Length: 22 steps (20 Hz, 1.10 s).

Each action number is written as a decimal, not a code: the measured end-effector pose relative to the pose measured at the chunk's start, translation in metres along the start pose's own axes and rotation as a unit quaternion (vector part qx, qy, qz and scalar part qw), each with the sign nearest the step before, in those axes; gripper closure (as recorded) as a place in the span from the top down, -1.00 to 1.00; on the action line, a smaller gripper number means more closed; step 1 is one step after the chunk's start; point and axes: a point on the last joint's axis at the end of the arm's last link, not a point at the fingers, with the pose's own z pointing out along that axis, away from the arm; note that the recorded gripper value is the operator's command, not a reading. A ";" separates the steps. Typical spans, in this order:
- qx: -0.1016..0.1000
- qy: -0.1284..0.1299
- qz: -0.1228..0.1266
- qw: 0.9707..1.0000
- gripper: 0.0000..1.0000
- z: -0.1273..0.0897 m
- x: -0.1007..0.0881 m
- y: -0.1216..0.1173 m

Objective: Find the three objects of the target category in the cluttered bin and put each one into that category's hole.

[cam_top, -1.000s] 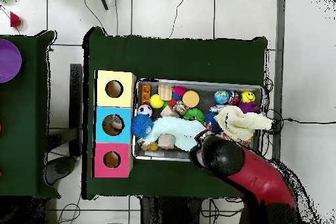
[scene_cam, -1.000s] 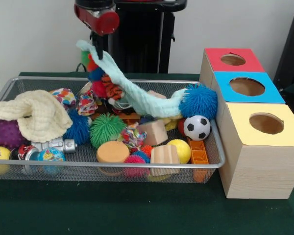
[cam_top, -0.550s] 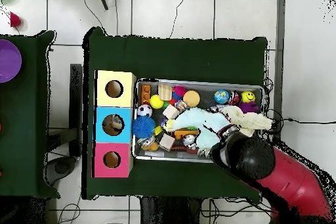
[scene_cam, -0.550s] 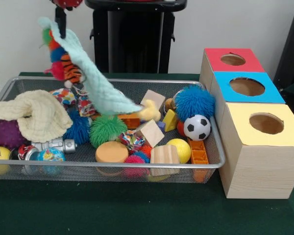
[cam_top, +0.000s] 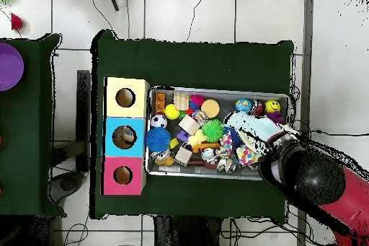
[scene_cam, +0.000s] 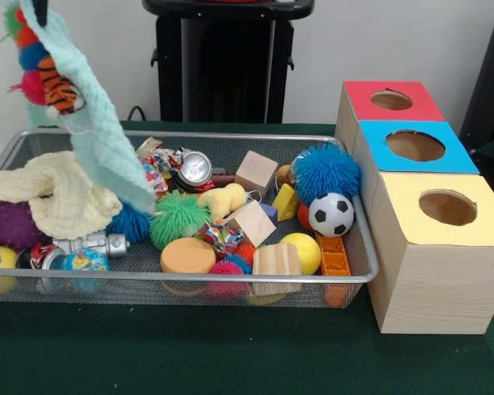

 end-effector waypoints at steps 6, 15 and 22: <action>0.000 -0.013 0.000 1.000 -1.00 -0.010 -0.015 -0.005; -0.002 -0.013 -0.013 1.000 -1.00 -0.001 -0.014 0.000; -0.017 -0.039 -0.025 0.999 -1.00 0.026 -0.007 0.006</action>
